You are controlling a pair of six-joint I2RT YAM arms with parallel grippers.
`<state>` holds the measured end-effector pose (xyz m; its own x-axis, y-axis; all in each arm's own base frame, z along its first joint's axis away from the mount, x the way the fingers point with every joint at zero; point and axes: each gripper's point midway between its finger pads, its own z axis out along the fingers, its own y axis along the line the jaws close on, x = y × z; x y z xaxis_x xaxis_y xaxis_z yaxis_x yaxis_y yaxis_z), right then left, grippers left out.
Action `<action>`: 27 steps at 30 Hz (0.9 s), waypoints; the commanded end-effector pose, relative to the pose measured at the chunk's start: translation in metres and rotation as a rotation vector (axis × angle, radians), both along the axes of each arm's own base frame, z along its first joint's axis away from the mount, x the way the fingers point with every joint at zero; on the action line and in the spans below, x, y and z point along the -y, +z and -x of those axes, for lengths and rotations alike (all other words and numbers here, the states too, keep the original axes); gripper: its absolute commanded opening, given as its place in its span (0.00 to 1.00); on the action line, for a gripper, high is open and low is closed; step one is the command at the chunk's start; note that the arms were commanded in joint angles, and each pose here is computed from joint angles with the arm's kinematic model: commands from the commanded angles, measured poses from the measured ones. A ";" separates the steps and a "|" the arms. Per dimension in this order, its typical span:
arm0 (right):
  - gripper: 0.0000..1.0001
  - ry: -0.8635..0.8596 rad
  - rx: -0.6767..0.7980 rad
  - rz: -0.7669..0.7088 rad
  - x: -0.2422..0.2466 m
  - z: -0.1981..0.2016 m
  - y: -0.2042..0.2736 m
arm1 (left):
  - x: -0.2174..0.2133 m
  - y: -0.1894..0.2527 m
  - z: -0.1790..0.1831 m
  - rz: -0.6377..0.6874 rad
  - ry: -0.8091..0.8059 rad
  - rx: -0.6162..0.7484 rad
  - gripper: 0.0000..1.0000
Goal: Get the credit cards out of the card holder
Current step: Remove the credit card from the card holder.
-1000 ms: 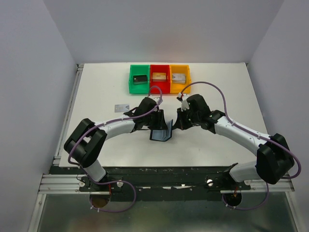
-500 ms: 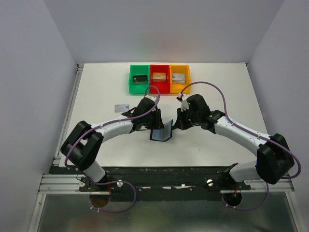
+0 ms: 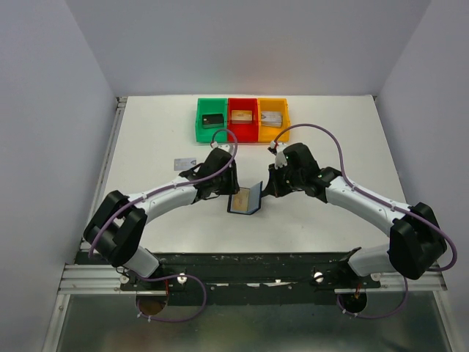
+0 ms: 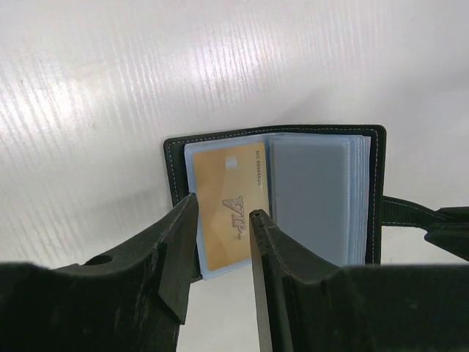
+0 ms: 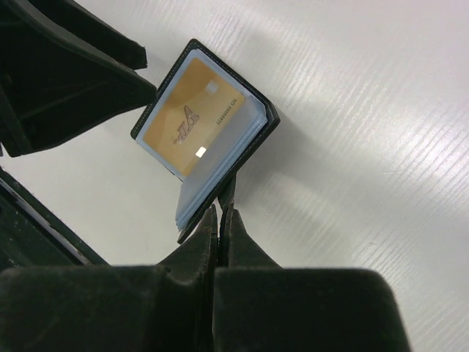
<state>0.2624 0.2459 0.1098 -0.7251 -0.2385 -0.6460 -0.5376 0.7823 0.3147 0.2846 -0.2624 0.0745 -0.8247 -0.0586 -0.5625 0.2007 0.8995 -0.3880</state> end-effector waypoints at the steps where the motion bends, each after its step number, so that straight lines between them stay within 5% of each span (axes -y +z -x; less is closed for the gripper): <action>1: 0.00 -0.025 0.003 0.038 0.007 -0.005 -0.005 | -0.011 0.017 -0.009 -0.043 0.032 0.080 0.45; 7: 0.04 -0.051 -0.019 0.075 0.013 -0.005 -0.012 | 0.016 0.028 -0.008 0.066 -0.069 0.097 0.43; 14: 0.37 -0.117 -0.049 0.151 0.027 -0.006 -0.021 | 0.026 0.014 -0.002 0.090 -0.105 0.041 0.40; 18: 0.47 -0.177 -0.056 0.204 0.039 -0.009 -0.023 | 0.022 0.013 -0.001 0.082 -0.094 0.038 0.40; 23: 0.50 -0.235 -0.031 0.253 0.050 -0.016 -0.007 | 0.017 0.013 0.000 0.073 -0.077 0.044 0.40; 27: 0.49 -0.142 0.030 0.066 0.020 -0.014 0.026 | 0.018 0.018 0.000 0.095 -0.079 0.064 0.39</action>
<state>0.2748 0.2102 0.1025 -0.7826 -0.2223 -0.5815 -0.3815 0.9094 0.1659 0.2861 -0.2778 0.0813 -0.8116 -0.0331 -0.5833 0.2755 0.8587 -0.4321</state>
